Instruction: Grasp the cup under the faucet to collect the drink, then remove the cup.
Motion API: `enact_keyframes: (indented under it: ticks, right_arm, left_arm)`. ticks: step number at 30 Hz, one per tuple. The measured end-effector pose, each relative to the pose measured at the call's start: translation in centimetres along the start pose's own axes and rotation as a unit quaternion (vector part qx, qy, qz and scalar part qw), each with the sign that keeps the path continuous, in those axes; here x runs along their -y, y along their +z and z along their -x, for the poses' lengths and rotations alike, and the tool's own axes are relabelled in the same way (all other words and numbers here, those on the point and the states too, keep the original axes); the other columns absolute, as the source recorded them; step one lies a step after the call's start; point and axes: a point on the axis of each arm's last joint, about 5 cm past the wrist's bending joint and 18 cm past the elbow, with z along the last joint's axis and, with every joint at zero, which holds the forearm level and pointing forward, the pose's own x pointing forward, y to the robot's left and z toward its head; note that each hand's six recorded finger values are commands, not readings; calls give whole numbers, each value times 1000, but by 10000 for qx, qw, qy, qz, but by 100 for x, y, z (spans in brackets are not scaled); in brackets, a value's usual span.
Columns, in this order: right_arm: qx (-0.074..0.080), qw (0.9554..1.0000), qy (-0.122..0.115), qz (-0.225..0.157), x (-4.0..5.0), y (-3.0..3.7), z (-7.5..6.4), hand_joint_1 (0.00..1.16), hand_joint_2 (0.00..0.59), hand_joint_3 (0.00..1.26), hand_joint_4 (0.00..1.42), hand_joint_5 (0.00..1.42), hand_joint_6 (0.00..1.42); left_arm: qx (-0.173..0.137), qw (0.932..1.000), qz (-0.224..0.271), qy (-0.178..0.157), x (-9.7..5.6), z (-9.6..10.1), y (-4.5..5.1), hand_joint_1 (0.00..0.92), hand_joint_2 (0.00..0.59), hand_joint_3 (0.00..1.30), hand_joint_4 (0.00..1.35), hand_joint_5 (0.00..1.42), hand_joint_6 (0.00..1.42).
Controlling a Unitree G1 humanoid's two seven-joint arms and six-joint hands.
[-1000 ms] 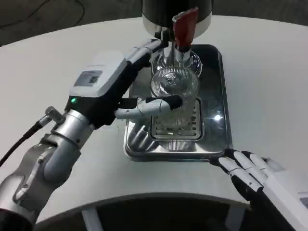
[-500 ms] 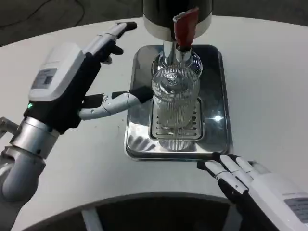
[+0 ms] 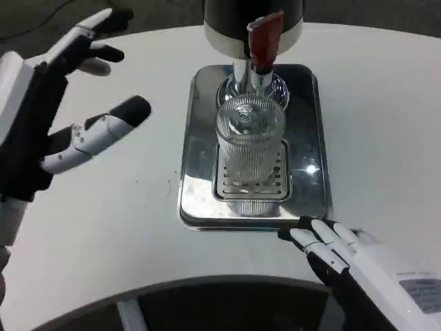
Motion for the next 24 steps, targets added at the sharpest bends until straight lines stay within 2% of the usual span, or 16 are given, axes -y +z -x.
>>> enact_keyframes:
  ticks: [2, 4, 7, 9, 15, 19, 21, 24]
  right_arm:
    - [29, 10000, 3, 5, -1, 9, -7, 379, 423, 104, 0, 0, 0]
    - [0, 10000, 11, -2, -2, 13, -13, 379, 423, 104, 0, 0, 0]
    - [-18, 10000, 16, -12, -3, 15, -17, 379, 423, 104, 0, 0, 0]
    - [-7, 10000, 17, -16, -4, 20, -21, 379, 423, 104, 0, 0, 0]
    - [-18, 10000, -3, -40, -4, 19, -23, 379, 423, 104, 0, 0, 0]
    - [-27, 10000, -26, -39, -4, 18, -22, 379, 423, 104, 0, 0, 0]
    - [-37, 10000, -29, -37, -4, 15, -20, 379, 423, 104, 0, 0, 0]
    - [-41, 10000, -33, -37, -4, 14, -19, 379, 423, 104, 0, 0, 0]
  left_arm:
    - [27, 9994, 333, -11, -27, -6, 8, 0, 141, 299, 299, 414, 398]
    - [110, 9964, 839, -94, -69, -62, 23, 0, 145, 285, 268, 379, 362]
    - [99, 9912, 1293, -280, -106, -147, 28, 0, 147, 275, 250, 361, 339]
    - [83, 9845, 1681, -491, -146, -246, 32, 0, 159, 269, 237, 349, 319]
    - [2, 9648, 2389, -1100, -195, -442, 29, 0, 159, 243, 196, 306, 267]
    - [-97, 9530, 2684, -1402, -201, -505, 24, 0, 160, 224, 176, 284, 242]
    - [-194, 9444, 2860, -1613, -201, -544, 22, 0, 157, 212, 162, 268, 227]
    - [-221, 9374, 2988, -1774, -207, -599, 34, 0, 151, 209, 155, 259, 216]
